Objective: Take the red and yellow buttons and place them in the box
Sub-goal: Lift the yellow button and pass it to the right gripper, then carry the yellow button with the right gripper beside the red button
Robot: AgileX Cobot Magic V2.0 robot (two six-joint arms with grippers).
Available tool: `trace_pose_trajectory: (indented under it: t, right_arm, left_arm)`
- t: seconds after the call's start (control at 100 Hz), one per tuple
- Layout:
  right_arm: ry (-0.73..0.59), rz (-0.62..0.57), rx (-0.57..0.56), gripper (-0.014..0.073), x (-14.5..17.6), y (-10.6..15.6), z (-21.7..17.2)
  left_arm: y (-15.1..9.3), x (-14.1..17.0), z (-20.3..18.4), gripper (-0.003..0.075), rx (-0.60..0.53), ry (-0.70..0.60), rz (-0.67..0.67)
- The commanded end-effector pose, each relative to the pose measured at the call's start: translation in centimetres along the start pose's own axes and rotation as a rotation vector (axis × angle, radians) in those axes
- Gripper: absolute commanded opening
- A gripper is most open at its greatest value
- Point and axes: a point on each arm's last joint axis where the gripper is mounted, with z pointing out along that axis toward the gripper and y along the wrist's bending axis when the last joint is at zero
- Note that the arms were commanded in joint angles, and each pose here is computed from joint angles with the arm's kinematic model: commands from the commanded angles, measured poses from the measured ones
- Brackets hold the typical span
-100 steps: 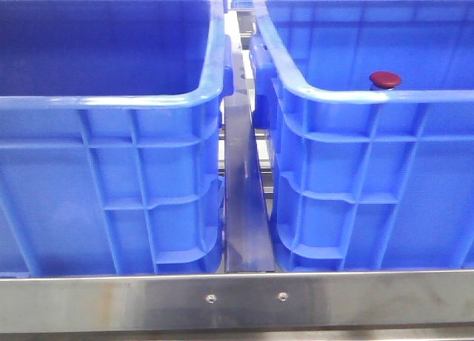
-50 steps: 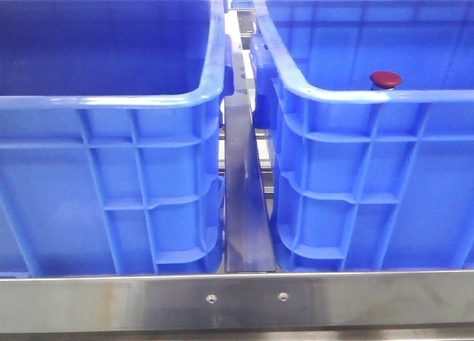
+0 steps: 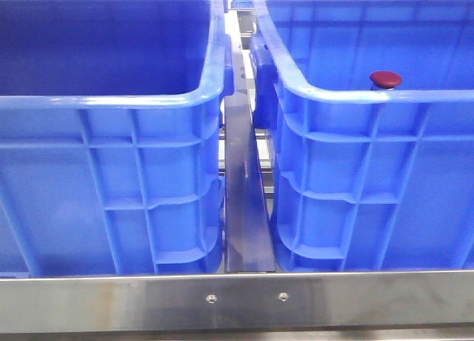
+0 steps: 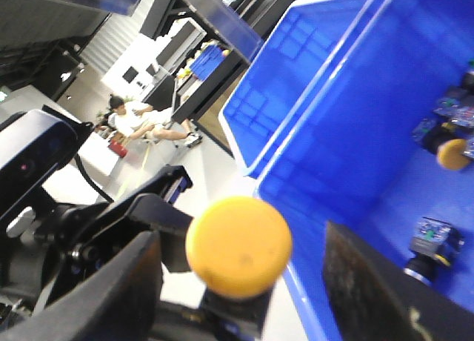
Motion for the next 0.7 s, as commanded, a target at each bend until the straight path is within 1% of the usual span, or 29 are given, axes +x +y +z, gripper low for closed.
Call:
trace_pose_trajectory:
  t: [0.0,0.14,0.19,0.26,0.33,0.34,0.35,0.38,0.45,0.49,0.54,0.59,0.69]
  right_arm:
    - [-0.07,0.0,-0.101,0.0487,-1.72,2.39,0.19]
    - [-0.06,-0.006,-0.121,0.0484,-1.78,2.71,0.92]
    - [-0.06,-0.011,-0.123,0.0465,-1.82,2.82,0.98]
    - [-0.06,-0.011,-0.123,0.0394,-1.84,2.84,0.98]
    - [-0.058,-0.014,-0.122,0.0295,-1.82,2.83,0.98]
    - [-0.056,-0.015,-0.123,0.0267,-1.81,2.83,0.98]
    - [-0.056,-0.015,-0.122,0.0267,-1.8,2.83,0.98]
    - [-0.054,-0.016,-0.123,0.0225,-1.79,2.84,0.98]
    - [-0.053,-0.017,-0.125,0.0169,-1.78,2.85,0.98]
    - [-0.052,-0.017,-0.124,0.0158,-1.77,2.85,0.98]
    - [-0.053,-0.017,-0.122,0.0157,-1.78,2.83,0.98]
    - [-0.054,-0.021,-0.115,0.0157,-1.8,2.73,0.95]
    - [-0.06,-0.05,-0.102,0.0157,-1.95,2.51,0.78]
  left_arm:
    - [-0.28,-1.56,-0.67,0.0009,0.017,-0.109,-0.001]
    - [-0.28,-1.56,-0.67,0.0009,0.017,-0.109,-0.001]
    - [-0.28,-1.56,-0.67,0.0009,0.017,-0.109,-0.001]
    - [-0.28,-1.56,-0.67,0.001,0.017,-0.109,-0.001]
    - [-0.28,-1.56,-0.67,0.0014,0.017,-0.109,-0.001]
    - [-0.28,-1.56,-0.67,0.0014,0.017,-0.109,-0.001]
    - [-0.28,-1.56,-0.67,0.0014,0.017,-0.109,-0.001]
    - [-0.28,-1.56,-0.67,0.0014,0.017,-0.109,-0.001]
    - [-0.28,-1.56,-0.67,0.0027,0.017,-0.109,-0.001]
    - [-0.28,-1.56,-0.67,0.0056,0.017,-0.109,-0.001]
    - [-0.26,-1.56,-0.67,0.0111,0.015,-0.109,0.002]
    - [-0.26,-1.56,-0.67,0.0183,0.015,-0.109,0.002]
    - [-0.26,-1.56,-0.67,0.0371,0.014,-0.109,0.004]
